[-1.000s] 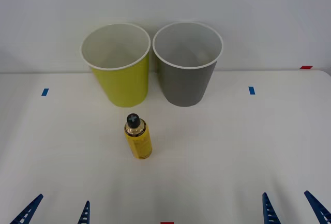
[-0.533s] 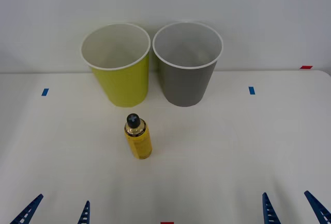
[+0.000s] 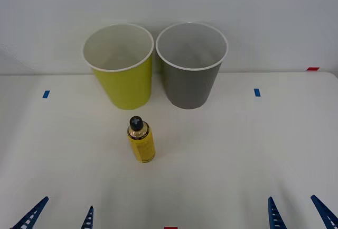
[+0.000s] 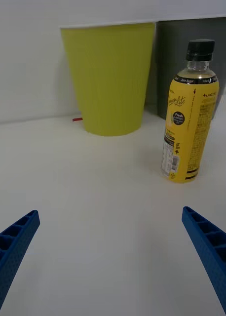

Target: Put cans in the gray bin and PET bottles in the light green bin.

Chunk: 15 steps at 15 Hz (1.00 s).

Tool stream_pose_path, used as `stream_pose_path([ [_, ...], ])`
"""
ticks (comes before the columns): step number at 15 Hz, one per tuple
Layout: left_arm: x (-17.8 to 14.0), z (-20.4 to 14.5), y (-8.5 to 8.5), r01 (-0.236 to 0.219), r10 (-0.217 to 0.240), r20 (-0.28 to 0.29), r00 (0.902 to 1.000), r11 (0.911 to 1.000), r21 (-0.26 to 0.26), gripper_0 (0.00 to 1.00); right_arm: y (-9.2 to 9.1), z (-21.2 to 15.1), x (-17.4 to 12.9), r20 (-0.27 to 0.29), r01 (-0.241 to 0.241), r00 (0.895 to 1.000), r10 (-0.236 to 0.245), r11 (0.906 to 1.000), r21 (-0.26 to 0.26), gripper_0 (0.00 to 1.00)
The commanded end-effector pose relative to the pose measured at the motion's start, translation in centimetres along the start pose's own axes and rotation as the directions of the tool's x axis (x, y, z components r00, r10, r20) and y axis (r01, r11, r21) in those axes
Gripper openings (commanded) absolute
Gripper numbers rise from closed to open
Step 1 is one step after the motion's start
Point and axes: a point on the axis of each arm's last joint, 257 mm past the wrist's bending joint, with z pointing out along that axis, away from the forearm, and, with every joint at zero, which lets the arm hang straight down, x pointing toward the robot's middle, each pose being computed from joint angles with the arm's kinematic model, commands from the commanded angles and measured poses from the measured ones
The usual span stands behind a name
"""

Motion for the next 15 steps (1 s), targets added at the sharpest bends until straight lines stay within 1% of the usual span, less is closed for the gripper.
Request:
stream_pose_path([
  [1, -1.1, 1.5, -1.5, -0.005, 0.000, 0.044, 0.9990, 0.9944, 0.106, 1.00, 0.0, 0.0, 0.0, 0.000, 0.000, 1.000, 0.000, 1.0000, 0.000, 0.88],
  [2, -1.4, 1.9, -2.3, -0.014, 0.006, 0.057, 0.9984, 0.9899, 0.141, 1.00, 0.0, 0.0, 0.0, 0.000, 0.000, 1.000, 0.000, 1.0000, 0.000, 0.88],
  [4, -1.3, 3.2, -3.7, -0.045, 0.029, 0.075, 0.9967, 0.9734, 0.224, 1.00, 0.0, 0.0, 0.0, 0.000, 0.000, 1.000, 0.000, 1.0000, 0.000, 0.88],
  [5, -1.4, 3.7, -3.9, -0.049, 0.030, 0.083, 0.9961, 0.9683, 0.245, 1.00, 0.0, 0.0, 0.0, 0.000, 0.000, 1.000, 0.000, 1.0000, 0.000, 0.88],
  [7, -1.5, 5.1, -4.5, -0.080, 0.054, 0.095, 0.9940, 0.9512, 0.298, 1.00, 0.0, 0.0, 0.0, 0.000, 0.000, 1.000, 0.000, 1.0000, 0.000, 0.88],
  [8, -1.4, 5.7, -4.7, -0.090, 0.062, 0.098, 0.9933, 0.9439, 0.318, 1.00, 0.0, 0.0, 0.0, 0.000, 0.000, 1.000, 0.000, 1.0000, 0.000, 0.88],
  [9, -1.4, 6.3, -4.8, -0.092, 0.061, 0.101, 0.9930, 0.9387, 0.332, 1.00, 0.0, 0.0, 0.0, 0.000, 0.000, 1.000, 0.000, 1.0000, 0.000, 0.88],
  [11, -1.5, 8.2, -5.1, -0.092, 0.051, 0.119, 0.9916, 0.9243, 0.370, 1.00, 0.0, 0.0, 0.0, 0.000, 0.000, 1.000, 0.000, 1.0000, 0.000, 0.88],
  [12, -1.3, 8.8, -5.3, -0.100, 0.059, 0.119, 0.9911, 0.9186, 0.382, 1.00, 0.0, 0.0, 0.0, 0.000, 0.000, 1.000, 0.000, 1.0000, 0.000, 0.88],
  [13, -1.3, 9.6, -5.7, -0.101, 0.058, 0.119, 0.9912, 0.9136, 0.394, 1.00, 0.0, 0.0, 0.0, 0.000, 0.000, 1.000, 0.000, 1.0000, 0.000, 0.88],
  [15, -1.6, 10.7, -6.8, -0.088, 0.044, 0.114, 0.9925, 0.9061, 0.414, 1.00, 0.0, 0.0, 0.0, 0.000, 0.000, 1.000, 0.000, 1.0000, 0.000, 0.88],
])
